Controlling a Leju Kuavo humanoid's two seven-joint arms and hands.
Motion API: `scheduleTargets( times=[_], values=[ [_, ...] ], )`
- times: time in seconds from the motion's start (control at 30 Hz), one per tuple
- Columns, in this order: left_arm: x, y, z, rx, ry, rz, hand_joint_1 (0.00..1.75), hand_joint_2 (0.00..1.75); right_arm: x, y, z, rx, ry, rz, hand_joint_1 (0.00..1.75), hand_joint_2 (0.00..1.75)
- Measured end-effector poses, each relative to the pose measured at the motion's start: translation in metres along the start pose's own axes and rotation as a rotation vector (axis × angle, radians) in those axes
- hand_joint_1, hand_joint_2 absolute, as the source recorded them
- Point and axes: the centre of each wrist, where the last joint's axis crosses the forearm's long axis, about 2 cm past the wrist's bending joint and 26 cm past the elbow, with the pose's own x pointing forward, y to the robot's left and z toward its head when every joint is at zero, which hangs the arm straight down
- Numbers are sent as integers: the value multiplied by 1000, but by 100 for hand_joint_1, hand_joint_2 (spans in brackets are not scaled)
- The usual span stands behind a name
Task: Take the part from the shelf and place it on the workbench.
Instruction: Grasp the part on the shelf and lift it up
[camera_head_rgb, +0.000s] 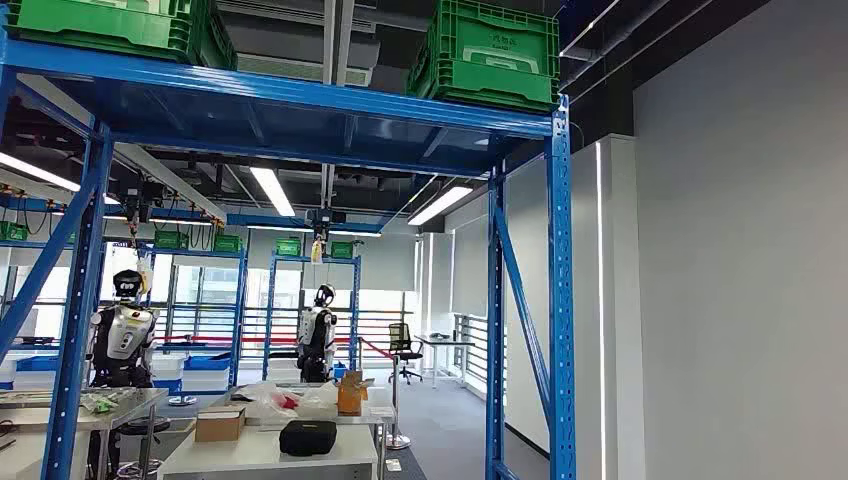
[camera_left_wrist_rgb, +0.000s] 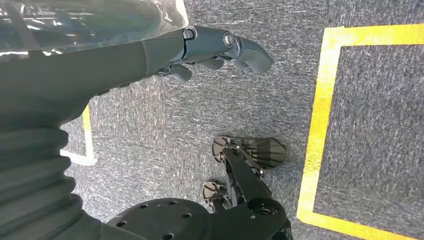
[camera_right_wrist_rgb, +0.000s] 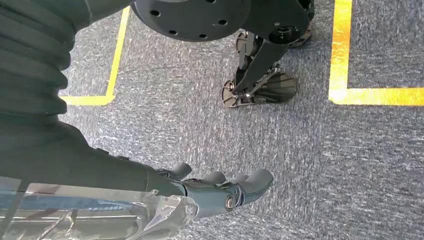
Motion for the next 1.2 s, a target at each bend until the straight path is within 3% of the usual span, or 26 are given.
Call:
scheduleTargets(
  times=[0.2,0.33,1.2],
  values=[
    [3,-1,0,1,-4,6,0,175,1,1,0,-2,2,-4,0,175],
    [11,-4,-2,7,-17,31,0,0,8,5,-2,-10,10,-17,0,0],
    [55,-35,-6,18,-9,56,0,0,46,41,-7,-61,93,4,0,0]
  ],
)
